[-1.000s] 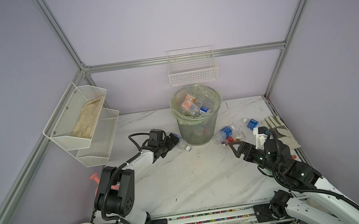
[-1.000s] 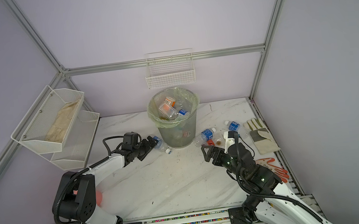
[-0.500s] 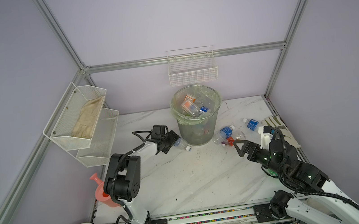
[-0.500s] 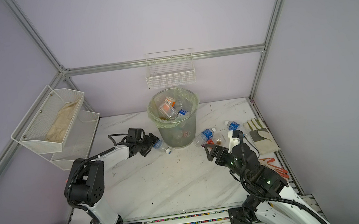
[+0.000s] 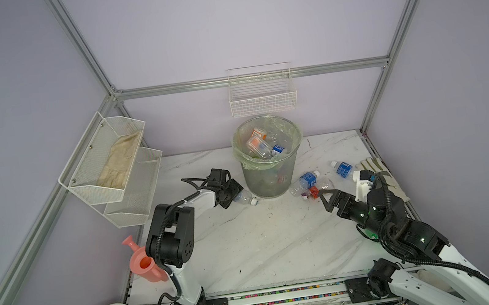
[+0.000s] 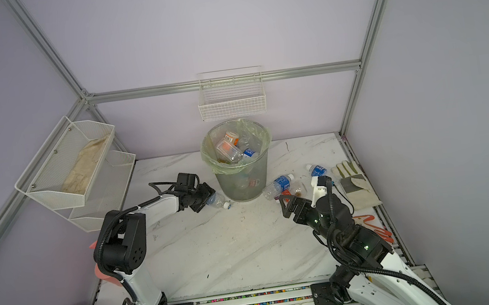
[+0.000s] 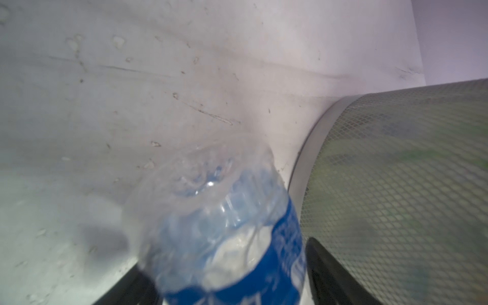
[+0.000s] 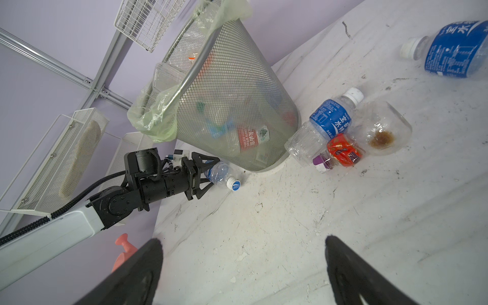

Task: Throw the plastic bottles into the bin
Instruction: 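Close the left gripper around the blue-label bottle beside the wastebasket, then lift the blue-label bottle high with the left gripper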

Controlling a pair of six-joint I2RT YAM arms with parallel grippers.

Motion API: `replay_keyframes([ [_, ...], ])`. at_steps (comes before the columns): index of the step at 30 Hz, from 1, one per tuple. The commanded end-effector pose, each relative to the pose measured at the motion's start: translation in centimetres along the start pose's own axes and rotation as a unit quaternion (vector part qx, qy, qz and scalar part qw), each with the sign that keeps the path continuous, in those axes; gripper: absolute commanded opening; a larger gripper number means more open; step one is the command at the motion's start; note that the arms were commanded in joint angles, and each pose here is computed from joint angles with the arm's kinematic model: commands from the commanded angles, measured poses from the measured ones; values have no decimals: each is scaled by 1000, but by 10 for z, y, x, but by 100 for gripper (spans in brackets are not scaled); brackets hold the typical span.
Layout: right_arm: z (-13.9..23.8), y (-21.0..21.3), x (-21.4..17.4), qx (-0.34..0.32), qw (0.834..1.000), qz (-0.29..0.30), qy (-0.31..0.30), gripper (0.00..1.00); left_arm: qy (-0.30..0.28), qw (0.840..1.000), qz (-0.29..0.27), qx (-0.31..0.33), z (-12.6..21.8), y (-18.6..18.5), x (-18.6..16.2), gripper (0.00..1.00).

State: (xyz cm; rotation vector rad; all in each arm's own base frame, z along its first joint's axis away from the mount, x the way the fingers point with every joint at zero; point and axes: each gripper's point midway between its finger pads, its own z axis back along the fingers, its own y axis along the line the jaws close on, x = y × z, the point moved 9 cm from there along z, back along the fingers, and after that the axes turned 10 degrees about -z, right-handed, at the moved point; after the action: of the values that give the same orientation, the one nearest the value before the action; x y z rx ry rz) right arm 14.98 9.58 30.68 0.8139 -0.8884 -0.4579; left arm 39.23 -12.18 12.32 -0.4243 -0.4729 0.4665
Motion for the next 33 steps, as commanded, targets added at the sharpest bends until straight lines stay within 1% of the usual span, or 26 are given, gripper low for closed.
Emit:
replay_keyframes([
  [1,4,3,5,-9,1000,6,-12,97,-25,1000,2,-1,10,-15,17,75],
  [4,3,4,6,-10,1000,9,-14,97,-29,999,-1,17,14,-5,10,72],
  [7,2,4,7,-14,1000,10,-16,97,-29,999,-6,27,19,2,3,67],
  [11,1,6,7,-11,1000,9,-14,97,-34,999,-14,34,29,11,-5,50],
  [13,3,9,9,-8,1000,8,-14,97,-38,999,-14,20,39,11,-6,44],
  [16,7,11,11,-4,1000,6,-17,97,-77,997,-25,5,73,1,3,36],
  [17,9,11,11,-3,1000,5,-17,97,-96,995,-30,-2,89,-4,7,34],
  [20,13,11,11,3,1000,-6,-17,97,-153,987,-41,-31,134,-17,17,32],
  [21,14,11,11,6,1000,-8,-16,97,-183,980,-47,-56,160,-24,20,32],
  [22,15,11,11,8,1000,-11,-16,97,-205,974,-55,-75,177,-29,22,32],
  [25,19,13,12,17,1000,-17,-15,97,-297,940,-98,-137,241,-42,24,32],
  [27,20,14,12,19,1000,-20,-15,97,-363,910,-117,-166,286,-46,23,31],
  [31,21,13,10,25,999,-29,-8,97,-458,851,-154,-205,370,-52,15,29],
  [33,21,13,9,30,999,-31,-1,97,-505,816,-170,-225,412,-53,8,29],
])
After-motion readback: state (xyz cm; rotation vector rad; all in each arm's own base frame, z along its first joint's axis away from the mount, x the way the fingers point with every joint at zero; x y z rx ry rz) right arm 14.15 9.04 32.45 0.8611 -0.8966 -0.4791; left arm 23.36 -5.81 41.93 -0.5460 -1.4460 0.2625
